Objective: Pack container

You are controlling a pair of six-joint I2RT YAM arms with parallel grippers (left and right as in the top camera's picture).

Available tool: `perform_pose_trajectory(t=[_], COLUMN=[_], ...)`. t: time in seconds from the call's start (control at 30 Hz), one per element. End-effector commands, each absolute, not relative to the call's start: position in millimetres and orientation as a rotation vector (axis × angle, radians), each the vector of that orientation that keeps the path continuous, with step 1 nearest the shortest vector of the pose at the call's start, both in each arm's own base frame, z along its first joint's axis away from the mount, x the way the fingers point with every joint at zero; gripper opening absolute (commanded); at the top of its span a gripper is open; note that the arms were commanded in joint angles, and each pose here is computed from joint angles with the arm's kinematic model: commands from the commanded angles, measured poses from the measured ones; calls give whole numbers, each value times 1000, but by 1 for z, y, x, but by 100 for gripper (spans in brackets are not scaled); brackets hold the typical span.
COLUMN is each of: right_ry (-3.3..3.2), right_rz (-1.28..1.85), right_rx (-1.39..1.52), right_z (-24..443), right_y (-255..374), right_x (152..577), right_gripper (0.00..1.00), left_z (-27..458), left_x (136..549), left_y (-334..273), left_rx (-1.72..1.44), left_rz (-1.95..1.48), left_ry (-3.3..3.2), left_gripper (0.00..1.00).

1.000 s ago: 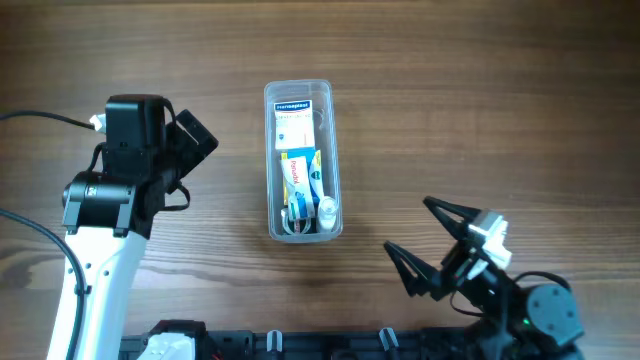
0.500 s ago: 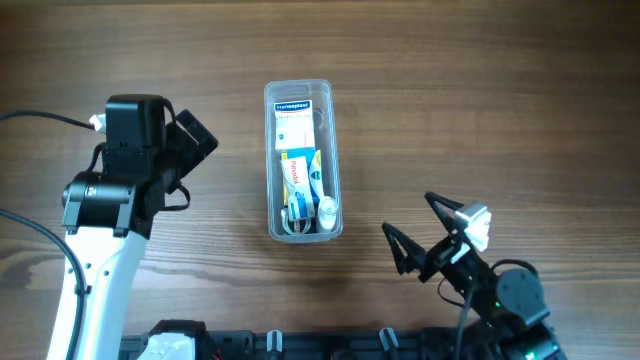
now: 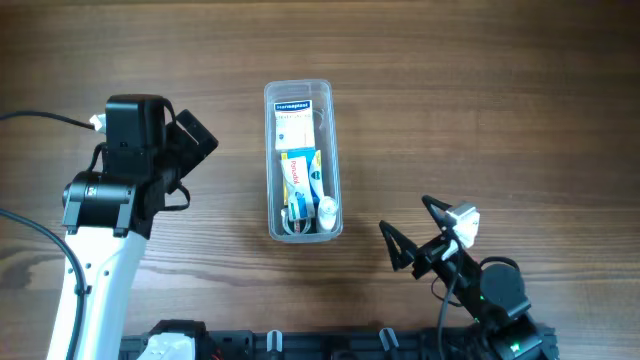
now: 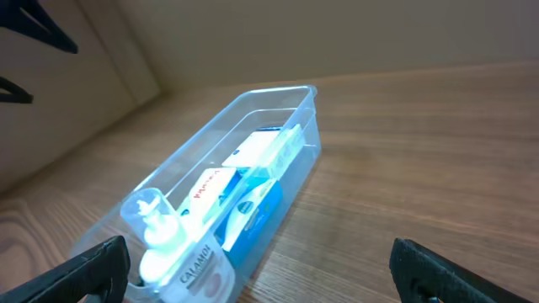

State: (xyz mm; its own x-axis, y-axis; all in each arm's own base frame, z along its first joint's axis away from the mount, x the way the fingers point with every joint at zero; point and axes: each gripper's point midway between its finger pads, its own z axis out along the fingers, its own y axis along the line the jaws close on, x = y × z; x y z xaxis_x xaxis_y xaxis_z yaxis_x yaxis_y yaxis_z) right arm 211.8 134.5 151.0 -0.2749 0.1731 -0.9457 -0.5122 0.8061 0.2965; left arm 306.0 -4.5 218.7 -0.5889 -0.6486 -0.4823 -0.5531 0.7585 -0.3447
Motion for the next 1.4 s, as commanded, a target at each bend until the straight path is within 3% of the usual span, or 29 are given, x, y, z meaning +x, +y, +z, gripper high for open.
perform_pose_trajectory(t=[0.0, 0.73, 0.93, 1.37], right_ry=[1734, 1732, 1600, 1607], right_rz=[650, 659, 546, 467], right_rx=[-231, -201, -51, 30], right_z=[147, 148, 177, 174], right_y=[130, 128, 86, 62], right_x=[217, 217, 230, 239], right_gripper=[100, 100, 100, 100], left_z=[228, 228, 228, 228], left_x=[307, 307, 307, 307], left_y=[1, 1, 1, 1], left_rx=[-888, -888, -888, -888], left_rz=[-191, -191, -192, -191], left_ry=[2324, 2324, 2324, 2323], left_gripper=[100, 100, 100, 100])
